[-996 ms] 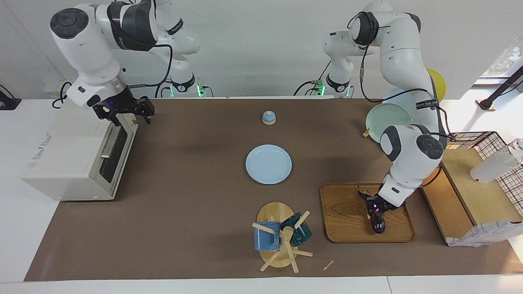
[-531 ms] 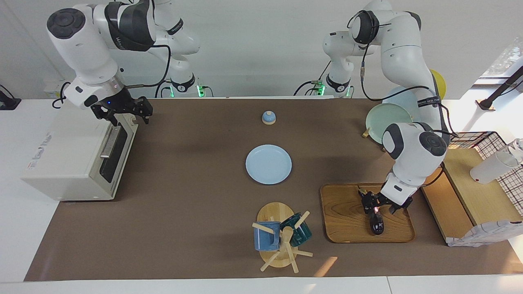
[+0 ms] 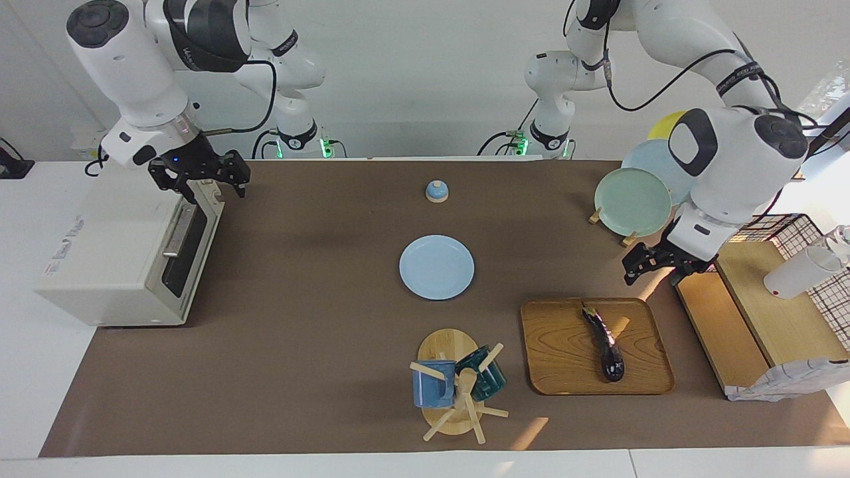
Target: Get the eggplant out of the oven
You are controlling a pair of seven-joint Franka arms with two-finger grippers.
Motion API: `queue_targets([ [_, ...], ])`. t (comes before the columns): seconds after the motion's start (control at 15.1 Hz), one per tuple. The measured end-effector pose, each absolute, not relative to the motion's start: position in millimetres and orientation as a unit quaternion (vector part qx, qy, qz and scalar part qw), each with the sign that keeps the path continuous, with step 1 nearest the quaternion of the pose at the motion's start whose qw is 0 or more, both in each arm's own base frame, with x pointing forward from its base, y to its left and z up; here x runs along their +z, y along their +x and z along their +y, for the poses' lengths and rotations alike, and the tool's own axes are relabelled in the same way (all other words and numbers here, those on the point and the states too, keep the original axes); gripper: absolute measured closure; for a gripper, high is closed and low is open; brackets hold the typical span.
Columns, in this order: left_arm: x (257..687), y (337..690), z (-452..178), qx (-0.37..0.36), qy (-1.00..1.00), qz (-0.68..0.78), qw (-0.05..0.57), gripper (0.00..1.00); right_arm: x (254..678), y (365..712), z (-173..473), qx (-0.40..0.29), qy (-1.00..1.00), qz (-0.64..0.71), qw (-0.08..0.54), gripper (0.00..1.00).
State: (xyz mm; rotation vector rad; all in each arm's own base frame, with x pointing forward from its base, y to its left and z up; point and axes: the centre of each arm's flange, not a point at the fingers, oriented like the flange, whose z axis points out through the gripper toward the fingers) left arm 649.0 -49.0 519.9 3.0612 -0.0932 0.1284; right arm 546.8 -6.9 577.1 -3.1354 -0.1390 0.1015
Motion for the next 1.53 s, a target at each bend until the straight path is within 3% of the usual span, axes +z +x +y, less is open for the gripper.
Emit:
queue_targets([
  [0.46, 610.9, 572.9, -39.5, -0.007, 0.999, -0.03, 0.035, 0.0, 577.2, 546.4, -7.3, 0.033, -0.998, -0.044, 0.001, 0.0],
  [0.86, 600.5, 544.2, -36.2, -0.035, 0.999, -0.025, 0.019, 0.0, 577.2, 546.4, -7.3, 0.033, -0.998, -0.044, 0.001, 0.0],
  [1.53, 612.6, 536.5, -50.9, -0.041, 0.998, -0.033, 0.016, 0.0, 577.2, 546.4, -7.3, 0.033, -0.998, -0.044, 0.001, 0.0],
])
